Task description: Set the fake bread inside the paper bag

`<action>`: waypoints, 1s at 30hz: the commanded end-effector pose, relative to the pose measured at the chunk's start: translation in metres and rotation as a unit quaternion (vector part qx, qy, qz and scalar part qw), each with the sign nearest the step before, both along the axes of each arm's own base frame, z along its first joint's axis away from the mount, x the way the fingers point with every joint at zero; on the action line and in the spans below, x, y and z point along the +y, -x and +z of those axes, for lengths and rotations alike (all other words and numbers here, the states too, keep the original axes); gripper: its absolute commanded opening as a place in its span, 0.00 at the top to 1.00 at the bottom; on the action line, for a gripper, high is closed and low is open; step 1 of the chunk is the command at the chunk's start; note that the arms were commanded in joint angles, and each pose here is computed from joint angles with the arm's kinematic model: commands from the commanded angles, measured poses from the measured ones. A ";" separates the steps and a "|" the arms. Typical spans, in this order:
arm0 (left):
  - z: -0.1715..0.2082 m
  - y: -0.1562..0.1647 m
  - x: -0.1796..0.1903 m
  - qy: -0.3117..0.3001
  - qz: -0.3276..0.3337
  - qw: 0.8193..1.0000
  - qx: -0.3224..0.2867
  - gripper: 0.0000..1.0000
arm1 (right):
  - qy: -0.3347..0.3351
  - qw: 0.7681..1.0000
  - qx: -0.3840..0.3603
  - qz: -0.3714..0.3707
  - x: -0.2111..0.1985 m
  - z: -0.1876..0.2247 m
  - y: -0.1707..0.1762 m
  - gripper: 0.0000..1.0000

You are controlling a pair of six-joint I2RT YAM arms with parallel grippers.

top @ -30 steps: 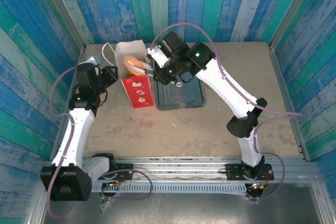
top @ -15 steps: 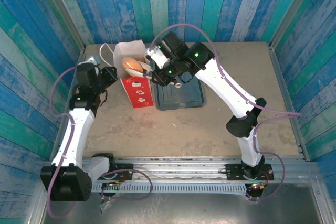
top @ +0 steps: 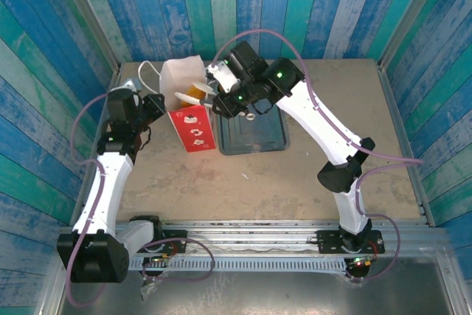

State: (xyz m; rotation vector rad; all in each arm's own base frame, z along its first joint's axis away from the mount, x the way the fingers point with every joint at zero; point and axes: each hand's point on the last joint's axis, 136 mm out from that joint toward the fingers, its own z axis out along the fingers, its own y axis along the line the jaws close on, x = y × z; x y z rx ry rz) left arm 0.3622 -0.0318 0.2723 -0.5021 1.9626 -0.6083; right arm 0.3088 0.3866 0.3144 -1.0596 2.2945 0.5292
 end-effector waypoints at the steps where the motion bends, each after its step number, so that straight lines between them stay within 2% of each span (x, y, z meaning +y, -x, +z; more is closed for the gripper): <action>1: 0.011 0.006 -0.001 0.002 -0.005 1.000 -0.019 0.71 | -0.032 0.999 -0.035 -0.014 -0.009 0.035 -0.001 0.45; 8: 0.025 0.012 -0.006 0.012 -0.018 0.999 -0.036 0.62 | -0.050 0.997 -0.058 -0.027 -0.025 0.060 0.005 0.45; 15: 0.044 0.025 -0.006 0.006 -0.018 0.998 -0.058 0.41 | -0.068 0.992 -0.089 -0.055 -0.054 0.088 0.013 0.45; 19: 0.051 0.034 0.001 -0.008 -0.001 0.998 -0.068 0.34 | -0.076 0.987 -0.109 -0.087 -0.080 0.101 0.014 0.45; 25: 0.061 0.048 0.010 -0.034 0.019 0.996 -0.086 0.21 | -0.092 0.978 -0.120 -0.147 -0.127 0.103 0.009 0.45; 30: 0.071 0.061 0.020 -0.059 0.045 0.992 -0.104 0.11 | -0.100 0.968 -0.118 -0.196 -0.169 0.087 0.001 0.46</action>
